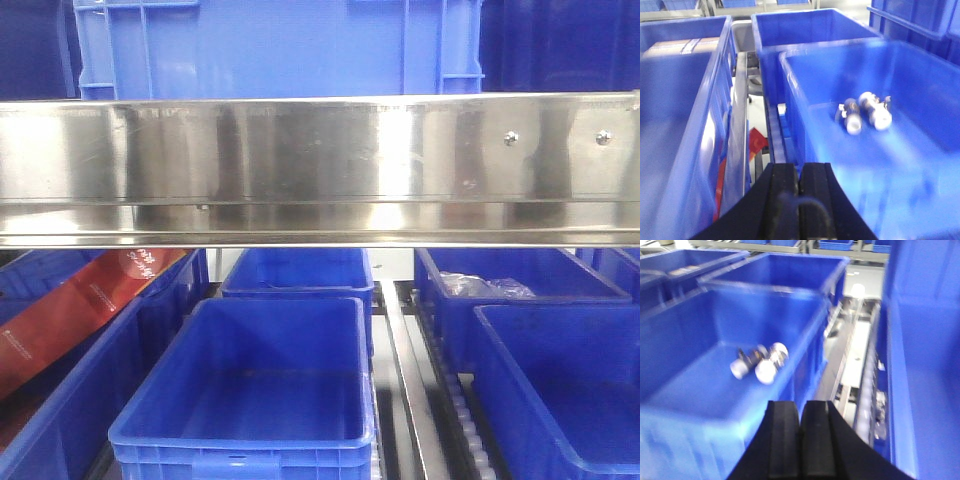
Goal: Place valve from conveyor to right shelf box
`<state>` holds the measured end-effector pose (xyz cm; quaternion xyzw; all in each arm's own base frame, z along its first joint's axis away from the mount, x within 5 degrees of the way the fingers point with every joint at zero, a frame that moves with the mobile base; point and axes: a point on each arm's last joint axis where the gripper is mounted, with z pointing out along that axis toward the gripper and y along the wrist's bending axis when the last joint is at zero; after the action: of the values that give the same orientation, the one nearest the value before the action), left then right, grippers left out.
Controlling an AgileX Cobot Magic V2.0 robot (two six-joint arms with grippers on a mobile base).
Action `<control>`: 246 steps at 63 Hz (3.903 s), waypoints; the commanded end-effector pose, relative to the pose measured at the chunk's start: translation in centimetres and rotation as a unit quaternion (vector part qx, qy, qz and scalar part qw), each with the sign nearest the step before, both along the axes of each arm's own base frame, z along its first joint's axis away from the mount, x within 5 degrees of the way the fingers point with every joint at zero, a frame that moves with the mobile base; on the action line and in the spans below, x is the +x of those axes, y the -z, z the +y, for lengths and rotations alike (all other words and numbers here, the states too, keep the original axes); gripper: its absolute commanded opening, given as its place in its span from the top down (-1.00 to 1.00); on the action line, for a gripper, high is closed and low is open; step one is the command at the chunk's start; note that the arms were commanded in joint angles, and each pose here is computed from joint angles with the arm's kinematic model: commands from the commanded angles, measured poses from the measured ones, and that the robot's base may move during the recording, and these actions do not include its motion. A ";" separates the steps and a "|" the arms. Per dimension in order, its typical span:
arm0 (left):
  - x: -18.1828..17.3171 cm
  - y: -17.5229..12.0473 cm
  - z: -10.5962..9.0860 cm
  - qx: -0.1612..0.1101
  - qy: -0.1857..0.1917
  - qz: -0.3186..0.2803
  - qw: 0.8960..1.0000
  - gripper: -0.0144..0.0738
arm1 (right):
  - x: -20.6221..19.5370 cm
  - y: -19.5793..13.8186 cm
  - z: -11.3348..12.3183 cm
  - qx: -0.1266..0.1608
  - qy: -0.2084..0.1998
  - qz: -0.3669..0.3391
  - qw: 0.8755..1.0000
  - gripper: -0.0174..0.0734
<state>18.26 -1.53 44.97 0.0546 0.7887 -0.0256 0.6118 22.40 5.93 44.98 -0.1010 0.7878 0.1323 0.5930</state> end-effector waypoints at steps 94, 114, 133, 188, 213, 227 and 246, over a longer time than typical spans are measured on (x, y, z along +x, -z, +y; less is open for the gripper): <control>-9.6 13.3 0.8 -0.032 -0.018 -0.084 0.996 0.92 | -14.0 16.4 -3.9 -0.024 0.046 -0.104 0.993 0.96; -11.3 17.5 2.0 -0.007 -0.088 -0.128 0.988 0.92 | -14.0 16.4 -3.9 -0.024 0.046 -0.104 0.993 0.96; -12.7 23.3 2.2 -0.004 -0.109 -0.188 0.976 0.92 | -14.0 16.4 -3.9 -0.024 0.046 -0.104 0.993 0.96; -12.7 23.7 2.1 0.000 -0.106 -0.165 0.981 0.92 | -14.1 16.4 -3.9 -0.024 0.046 -0.105 0.993 0.96; -12.7 23.7 2.1 0.000 -0.106 -0.165 0.981 0.92 | -14.3 16.6 -4.6 -0.067 0.077 -0.105 0.989 0.96; -12.7 23.7 2.1 0.000 -0.106 -0.165 0.981 0.92 | -15.8 18.7 -5.9 -0.045 0.162 -0.117 0.979 0.96; -12.7 23.7 2.1 0.000 -0.106 -0.165 0.981 0.92 | -16.8 24.4 -6.1 -0.023 0.182 -0.135 0.974 0.96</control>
<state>5.66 0.57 20.99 -0.0240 0.6868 0.0485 0.7248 5.72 -0.08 21.31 0.0100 0.7213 -0.0066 0.6925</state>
